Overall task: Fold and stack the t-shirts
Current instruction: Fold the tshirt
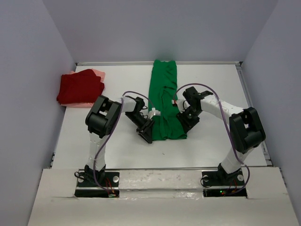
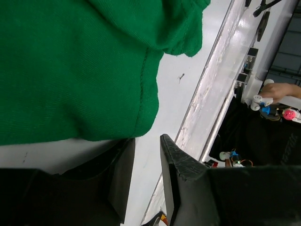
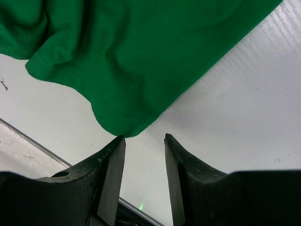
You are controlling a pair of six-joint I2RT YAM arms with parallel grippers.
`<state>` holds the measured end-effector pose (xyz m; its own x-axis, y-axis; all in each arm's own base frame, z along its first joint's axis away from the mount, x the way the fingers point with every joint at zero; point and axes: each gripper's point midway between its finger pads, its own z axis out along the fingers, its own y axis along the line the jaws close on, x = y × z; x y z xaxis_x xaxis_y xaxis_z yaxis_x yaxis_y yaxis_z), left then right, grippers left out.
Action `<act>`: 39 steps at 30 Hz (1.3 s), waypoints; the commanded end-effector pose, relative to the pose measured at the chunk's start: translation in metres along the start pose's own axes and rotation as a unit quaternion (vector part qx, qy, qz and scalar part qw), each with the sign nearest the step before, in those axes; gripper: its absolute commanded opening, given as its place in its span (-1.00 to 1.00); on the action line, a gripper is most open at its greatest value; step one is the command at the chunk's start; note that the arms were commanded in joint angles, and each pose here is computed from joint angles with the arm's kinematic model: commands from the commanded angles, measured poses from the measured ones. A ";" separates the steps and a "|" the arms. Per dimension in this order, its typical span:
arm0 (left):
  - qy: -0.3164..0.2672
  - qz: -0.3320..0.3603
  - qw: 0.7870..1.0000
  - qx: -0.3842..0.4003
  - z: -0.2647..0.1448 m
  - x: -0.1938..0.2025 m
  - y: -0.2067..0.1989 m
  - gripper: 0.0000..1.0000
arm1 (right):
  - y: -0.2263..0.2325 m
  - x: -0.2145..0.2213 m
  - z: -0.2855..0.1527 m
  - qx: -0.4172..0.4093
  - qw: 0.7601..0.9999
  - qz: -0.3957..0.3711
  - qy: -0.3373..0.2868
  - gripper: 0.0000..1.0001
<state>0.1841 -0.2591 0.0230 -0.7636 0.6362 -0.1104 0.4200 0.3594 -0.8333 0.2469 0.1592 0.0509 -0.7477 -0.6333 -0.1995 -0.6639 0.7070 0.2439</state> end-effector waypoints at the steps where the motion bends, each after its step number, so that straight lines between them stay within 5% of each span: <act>1: 0.004 0.017 0.999 -0.037 0.001 -0.008 0.020 -0.16 | -0.001 -0.008 0.001 0.003 1.000 -0.015 -0.019 -0.10; 10: -0.001 0.006 0.998 -0.066 -0.004 -0.016 0.036 -0.01 | 0.001 -0.008 0.000 -0.003 1.000 -0.017 -0.021 -0.10; 27: -0.008 -0.031 0.993 -0.111 -0.011 -0.019 0.073 -0.03 | 0.001 -0.009 0.001 -0.004 1.000 -0.020 -0.020 -0.10; 39: 0.010 -0.014 0.995 -0.103 0.004 -0.021 0.064 -0.15 | 0.000 -0.008 0.003 -0.006 1.000 -0.021 -0.017 -0.10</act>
<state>0.2097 -0.2599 0.0193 -0.8330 0.5532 0.0092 0.2974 0.4618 -0.8357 0.2517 0.1609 0.0506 -0.7328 -0.6433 -0.2218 -0.6804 0.6940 0.2354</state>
